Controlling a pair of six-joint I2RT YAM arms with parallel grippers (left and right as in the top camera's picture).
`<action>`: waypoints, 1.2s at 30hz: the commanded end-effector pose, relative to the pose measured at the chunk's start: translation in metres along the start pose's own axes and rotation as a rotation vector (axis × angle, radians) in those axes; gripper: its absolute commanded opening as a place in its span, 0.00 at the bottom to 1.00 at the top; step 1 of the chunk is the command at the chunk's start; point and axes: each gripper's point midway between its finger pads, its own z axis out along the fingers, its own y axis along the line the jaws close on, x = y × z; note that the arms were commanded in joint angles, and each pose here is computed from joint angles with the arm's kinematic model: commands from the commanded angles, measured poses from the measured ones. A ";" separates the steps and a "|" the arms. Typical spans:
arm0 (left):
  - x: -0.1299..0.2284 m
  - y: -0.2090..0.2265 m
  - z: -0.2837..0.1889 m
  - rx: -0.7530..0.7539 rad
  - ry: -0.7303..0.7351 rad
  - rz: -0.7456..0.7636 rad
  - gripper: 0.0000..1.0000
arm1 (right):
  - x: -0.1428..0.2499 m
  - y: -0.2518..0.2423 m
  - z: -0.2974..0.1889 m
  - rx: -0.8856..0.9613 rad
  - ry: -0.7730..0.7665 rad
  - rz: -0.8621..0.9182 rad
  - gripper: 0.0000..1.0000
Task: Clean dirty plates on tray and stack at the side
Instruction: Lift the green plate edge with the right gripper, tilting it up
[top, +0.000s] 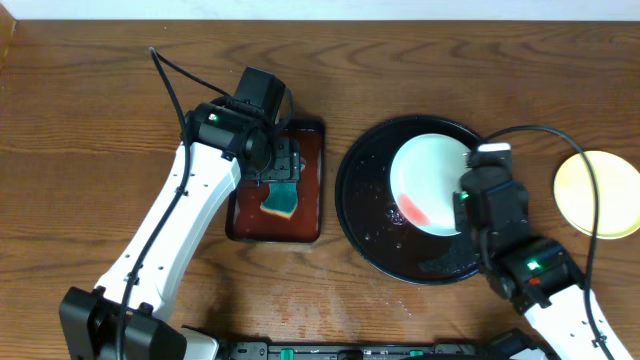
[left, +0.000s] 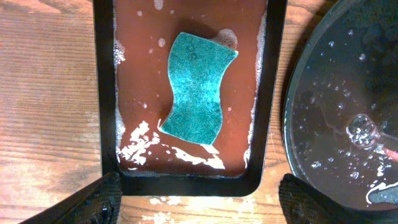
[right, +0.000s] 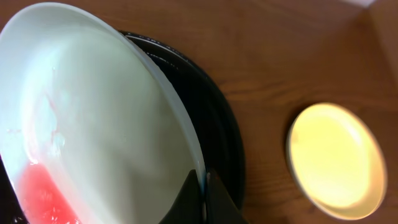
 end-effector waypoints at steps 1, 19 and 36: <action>-0.001 0.000 -0.005 -0.001 -0.014 0.010 0.82 | -0.010 -0.003 -0.008 0.117 -0.051 -0.118 0.01; -0.002 -0.003 -0.005 0.019 -0.013 -0.054 0.82 | -0.028 0.061 -0.061 0.253 -0.282 -0.583 0.01; -0.002 -0.003 -0.005 0.019 -0.013 -0.054 0.83 | -0.054 0.065 -0.088 0.371 -0.388 -0.685 0.01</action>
